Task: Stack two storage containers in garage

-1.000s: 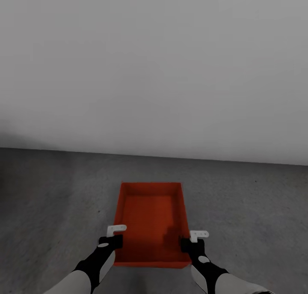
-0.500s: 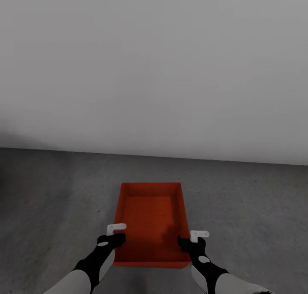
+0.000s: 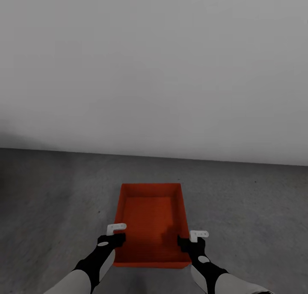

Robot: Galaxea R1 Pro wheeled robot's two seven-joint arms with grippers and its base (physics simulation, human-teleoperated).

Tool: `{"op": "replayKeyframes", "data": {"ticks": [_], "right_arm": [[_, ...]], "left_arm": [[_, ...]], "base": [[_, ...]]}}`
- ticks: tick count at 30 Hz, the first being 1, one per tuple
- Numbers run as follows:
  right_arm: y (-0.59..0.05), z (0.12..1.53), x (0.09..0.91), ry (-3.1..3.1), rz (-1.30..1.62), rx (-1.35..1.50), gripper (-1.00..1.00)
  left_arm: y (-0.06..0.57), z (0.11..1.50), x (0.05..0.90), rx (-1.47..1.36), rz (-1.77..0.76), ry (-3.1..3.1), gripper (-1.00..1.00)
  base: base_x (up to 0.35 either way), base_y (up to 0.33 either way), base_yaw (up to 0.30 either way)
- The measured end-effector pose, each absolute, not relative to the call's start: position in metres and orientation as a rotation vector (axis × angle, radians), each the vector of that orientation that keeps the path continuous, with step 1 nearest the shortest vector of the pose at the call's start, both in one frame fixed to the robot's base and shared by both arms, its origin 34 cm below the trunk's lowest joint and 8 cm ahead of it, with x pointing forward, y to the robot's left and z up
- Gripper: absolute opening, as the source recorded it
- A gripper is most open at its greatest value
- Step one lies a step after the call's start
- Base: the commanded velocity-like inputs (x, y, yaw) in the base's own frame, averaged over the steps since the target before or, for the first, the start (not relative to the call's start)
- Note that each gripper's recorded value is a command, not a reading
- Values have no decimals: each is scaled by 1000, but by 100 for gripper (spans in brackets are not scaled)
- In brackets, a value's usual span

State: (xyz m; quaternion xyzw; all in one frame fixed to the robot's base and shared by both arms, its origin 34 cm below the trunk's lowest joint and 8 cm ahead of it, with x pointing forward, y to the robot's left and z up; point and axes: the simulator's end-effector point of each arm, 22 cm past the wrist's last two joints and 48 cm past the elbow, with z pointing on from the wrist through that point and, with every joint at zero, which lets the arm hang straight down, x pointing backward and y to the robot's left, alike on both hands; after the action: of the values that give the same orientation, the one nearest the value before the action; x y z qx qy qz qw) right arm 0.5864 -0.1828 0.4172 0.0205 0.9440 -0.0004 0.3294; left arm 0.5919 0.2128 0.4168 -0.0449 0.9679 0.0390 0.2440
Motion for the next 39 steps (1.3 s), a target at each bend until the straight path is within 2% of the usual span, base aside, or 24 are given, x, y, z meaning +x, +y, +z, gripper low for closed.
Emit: {"op": "replayKeyframes", "data": {"ticks": [39], "right_arm": [[-182, 487, 591, 2472, 1, 54, 100]], "left_arm": [[215, 486, 596, -129, 109, 2645, 100]], "base": [[0, 0, 0]]}}
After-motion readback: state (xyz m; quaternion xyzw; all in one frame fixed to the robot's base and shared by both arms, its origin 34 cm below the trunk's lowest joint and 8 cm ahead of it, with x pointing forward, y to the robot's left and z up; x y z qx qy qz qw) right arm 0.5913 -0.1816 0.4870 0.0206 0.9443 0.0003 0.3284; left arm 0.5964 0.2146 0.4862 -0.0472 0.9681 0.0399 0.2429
